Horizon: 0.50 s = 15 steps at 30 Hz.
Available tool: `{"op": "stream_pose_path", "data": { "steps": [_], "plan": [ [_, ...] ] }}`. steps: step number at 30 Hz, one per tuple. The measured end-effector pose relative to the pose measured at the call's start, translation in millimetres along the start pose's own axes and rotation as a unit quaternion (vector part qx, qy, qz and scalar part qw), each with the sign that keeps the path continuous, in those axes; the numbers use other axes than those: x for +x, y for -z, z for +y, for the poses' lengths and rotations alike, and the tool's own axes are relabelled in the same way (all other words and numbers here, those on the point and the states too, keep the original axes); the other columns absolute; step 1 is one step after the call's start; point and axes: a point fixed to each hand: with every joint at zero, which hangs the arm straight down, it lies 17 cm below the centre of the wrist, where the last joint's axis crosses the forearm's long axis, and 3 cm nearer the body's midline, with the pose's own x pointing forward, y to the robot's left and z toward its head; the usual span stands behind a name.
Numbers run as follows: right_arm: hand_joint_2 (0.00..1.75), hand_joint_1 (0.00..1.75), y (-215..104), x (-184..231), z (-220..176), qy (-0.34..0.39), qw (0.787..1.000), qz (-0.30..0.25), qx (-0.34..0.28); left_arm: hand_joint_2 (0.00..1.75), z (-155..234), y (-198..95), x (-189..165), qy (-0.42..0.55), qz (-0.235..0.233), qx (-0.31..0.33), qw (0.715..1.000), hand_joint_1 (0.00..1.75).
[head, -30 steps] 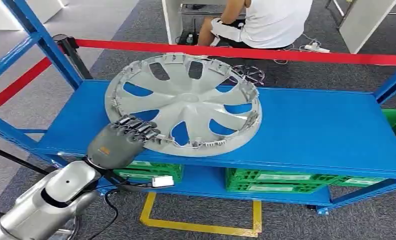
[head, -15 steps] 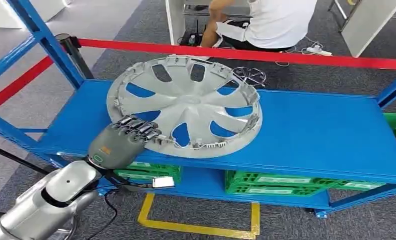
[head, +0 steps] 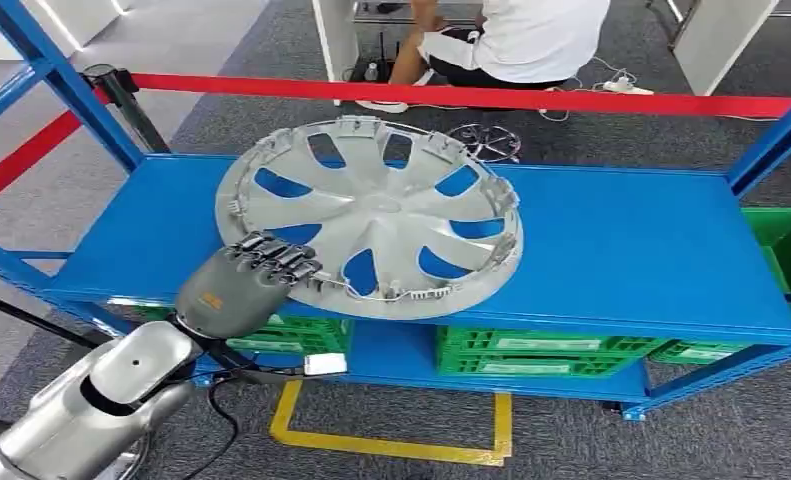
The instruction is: Take the parts from the cabinet and place them on the table.
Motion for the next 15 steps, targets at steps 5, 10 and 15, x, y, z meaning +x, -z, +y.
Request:
{"op": "stream_pose_path", "data": {
  "steps": [5,10,15],
  "plan": [
    [0.0,0.0,-0.9,-3.3,2.9,0.0,1.0,0.003,0.003,1.75,0.8,1.2,-0.8,0.001,-0.001,0.001,1.0,1.75],
    [0.0,0.0,-0.7,-2.7,2.0,-0.004,1.0,0.003,0.002,1.75,-0.7,1.0,-0.6,0.0,0.0,-0.003,1.0,1.75],
    [0.0,0.0,0.4,-0.2,-1.6,-0.012,1.0,0.0,-0.003,1.75,-4.0,-1.5,1.8,-0.004,-0.001,-0.01,1.0,1.75]
  ]
}}
